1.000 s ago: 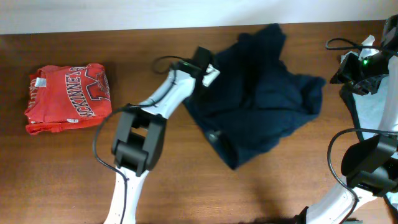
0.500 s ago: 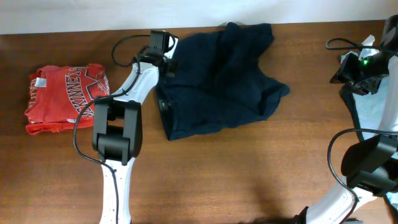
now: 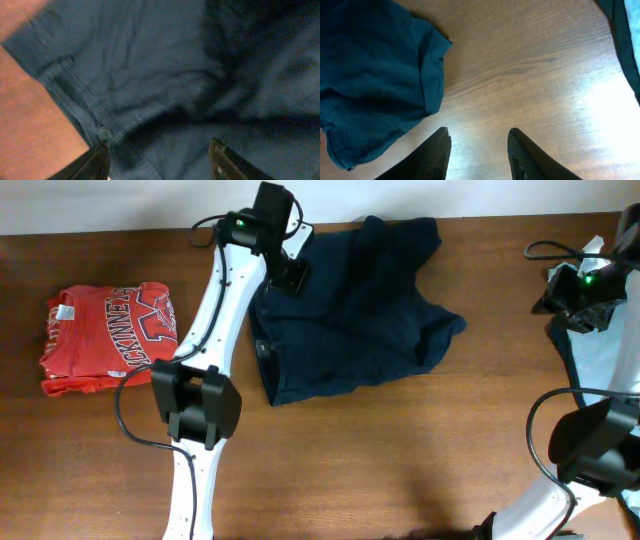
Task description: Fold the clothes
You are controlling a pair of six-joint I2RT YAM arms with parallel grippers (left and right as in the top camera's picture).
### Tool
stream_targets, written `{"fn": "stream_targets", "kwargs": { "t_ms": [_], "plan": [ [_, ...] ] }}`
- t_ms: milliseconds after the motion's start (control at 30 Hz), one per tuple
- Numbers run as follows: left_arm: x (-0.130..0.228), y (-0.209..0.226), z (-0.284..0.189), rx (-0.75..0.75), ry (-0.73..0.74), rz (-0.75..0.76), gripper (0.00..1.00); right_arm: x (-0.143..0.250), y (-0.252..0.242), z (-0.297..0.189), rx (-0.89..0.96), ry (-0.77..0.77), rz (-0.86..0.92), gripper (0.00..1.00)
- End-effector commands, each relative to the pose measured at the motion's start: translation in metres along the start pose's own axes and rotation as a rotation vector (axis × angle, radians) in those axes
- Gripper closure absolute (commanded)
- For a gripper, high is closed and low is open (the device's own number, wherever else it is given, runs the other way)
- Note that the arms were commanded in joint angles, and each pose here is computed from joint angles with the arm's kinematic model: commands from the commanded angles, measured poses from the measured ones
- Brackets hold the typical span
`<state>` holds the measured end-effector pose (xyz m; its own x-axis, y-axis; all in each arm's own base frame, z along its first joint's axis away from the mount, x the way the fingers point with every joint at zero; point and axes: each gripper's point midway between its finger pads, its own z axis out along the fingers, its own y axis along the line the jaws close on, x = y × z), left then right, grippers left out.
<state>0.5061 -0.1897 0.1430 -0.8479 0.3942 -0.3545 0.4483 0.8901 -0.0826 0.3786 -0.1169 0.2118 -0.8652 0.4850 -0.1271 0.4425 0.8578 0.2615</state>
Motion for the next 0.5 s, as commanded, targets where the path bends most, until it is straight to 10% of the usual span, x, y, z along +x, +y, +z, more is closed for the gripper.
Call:
{"fn": "stream_targets", "kwargs": {
  "t_ms": [0, 467],
  "plan": [
    [-0.005, -0.014, -0.049, 0.066, -0.046, -0.041, 0.37, 0.011, 0.007, -0.061, 0.031, -0.147, -0.036, 0.58],
    [0.043, -0.042, -0.108, 0.083, 0.075, -0.127, 0.38, 0.071, 0.017, -0.126, 0.032, -0.238, -0.107, 0.37]
  ]
}}
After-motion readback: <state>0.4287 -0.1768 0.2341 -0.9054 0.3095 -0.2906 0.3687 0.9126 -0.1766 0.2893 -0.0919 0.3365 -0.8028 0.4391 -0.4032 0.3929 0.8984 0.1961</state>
